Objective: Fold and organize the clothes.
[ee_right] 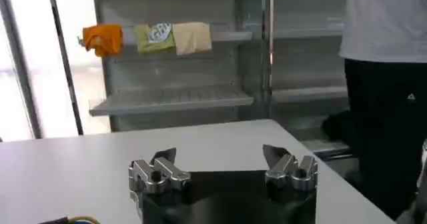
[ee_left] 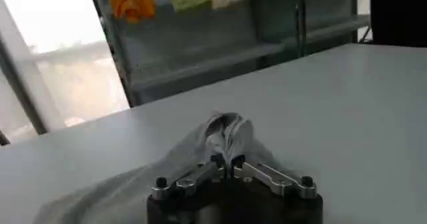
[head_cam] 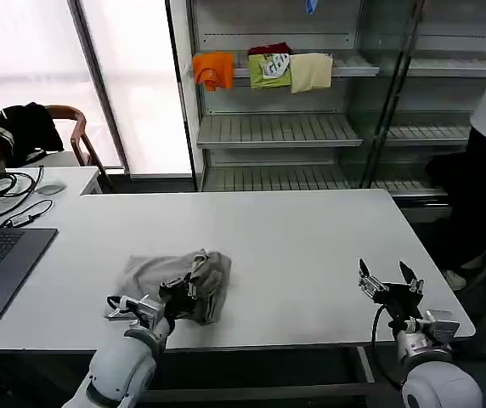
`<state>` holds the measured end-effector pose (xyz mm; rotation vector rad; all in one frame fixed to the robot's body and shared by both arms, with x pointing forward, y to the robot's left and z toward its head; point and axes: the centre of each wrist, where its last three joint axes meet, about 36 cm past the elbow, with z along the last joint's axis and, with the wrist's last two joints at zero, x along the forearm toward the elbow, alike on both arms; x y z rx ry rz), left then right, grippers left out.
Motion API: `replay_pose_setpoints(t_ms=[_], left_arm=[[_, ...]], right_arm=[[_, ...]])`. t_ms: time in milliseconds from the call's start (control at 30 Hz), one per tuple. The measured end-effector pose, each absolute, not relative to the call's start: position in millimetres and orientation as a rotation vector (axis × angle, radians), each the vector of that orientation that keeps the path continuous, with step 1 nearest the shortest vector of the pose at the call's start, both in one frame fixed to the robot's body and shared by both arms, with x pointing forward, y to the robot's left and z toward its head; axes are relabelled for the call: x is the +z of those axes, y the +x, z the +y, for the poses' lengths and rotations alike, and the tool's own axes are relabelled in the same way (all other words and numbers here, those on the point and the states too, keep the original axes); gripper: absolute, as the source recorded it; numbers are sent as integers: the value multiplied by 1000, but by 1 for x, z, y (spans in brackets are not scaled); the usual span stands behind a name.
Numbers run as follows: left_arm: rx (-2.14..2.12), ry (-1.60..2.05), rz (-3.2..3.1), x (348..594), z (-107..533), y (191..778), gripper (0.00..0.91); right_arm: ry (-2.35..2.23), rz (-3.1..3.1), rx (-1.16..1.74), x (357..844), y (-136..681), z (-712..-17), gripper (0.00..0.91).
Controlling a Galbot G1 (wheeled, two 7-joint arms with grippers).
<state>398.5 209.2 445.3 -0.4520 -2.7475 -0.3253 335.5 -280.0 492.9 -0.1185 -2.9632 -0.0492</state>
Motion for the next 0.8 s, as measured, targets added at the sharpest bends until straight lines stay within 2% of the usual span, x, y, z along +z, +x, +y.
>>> replay_pose_setpoints(t_ms=[133, 167, 200, 233, 567, 800], left_arm=[[-318, -476, -2739, 442, 201, 402, 20], [-317, -482, -2736, 441, 199, 403, 232], [-316, -488, -2734, 441, 197, 404, 796], [-315, -493, -2732, 440, 196, 405, 907], [-264, -529, -2740, 435, 177, 407, 907], [-81, -613, -2726, 442, 160, 396, 907]], right_arm=[[-124, -2960, -47, 491, 335, -280, 907], [-125, -2959, -46, 490, 335, -280, 907], [-124, -2958, -45, 490, 334, -279, 907], [-123, -2957, -44, 489, 334, -279, 907], [-114, -2952, -32, 483, 339, -274, 907], [-114, -2955, -20, 483, 344, -275, 907]])
